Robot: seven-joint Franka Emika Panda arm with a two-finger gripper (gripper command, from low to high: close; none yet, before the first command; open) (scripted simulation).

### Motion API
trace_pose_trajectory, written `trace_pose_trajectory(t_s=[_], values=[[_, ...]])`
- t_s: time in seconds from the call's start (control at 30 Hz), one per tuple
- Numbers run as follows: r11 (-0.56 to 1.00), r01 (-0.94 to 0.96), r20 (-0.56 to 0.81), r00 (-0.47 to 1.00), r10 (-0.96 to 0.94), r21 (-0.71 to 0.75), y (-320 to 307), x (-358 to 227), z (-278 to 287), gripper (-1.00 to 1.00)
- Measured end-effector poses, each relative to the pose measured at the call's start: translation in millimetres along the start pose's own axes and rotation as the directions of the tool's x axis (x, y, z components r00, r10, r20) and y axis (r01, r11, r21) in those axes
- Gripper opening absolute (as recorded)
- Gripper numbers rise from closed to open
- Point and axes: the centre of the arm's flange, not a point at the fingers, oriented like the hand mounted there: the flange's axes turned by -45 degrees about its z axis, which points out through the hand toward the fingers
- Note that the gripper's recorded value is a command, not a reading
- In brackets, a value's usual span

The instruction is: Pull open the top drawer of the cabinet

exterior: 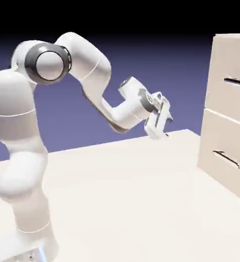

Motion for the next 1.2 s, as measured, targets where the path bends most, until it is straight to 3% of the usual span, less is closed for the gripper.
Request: trace_pose_trajectory(t_s=[0.27, 0.6, 0.9, 1.2], values=[[0.831, 0.552, 0.077, 0.833, -0.548, -0.061, 30.5, 0.6, 25.2, 0.00], [0.346, 0.938, 0.283, 0.327, -0.902, 0.019, 60.3, -31.8, 42.4, 0.00], [-0.062, 0.947, 0.365, -0.181, -0.913, 0.315, 69.2, -101.2, 46.3, 0.00], [-0.330, 0.677, 0.158, -0.552, -0.819, 0.658, 43.1, -207.7, 41.5, 0.00]])
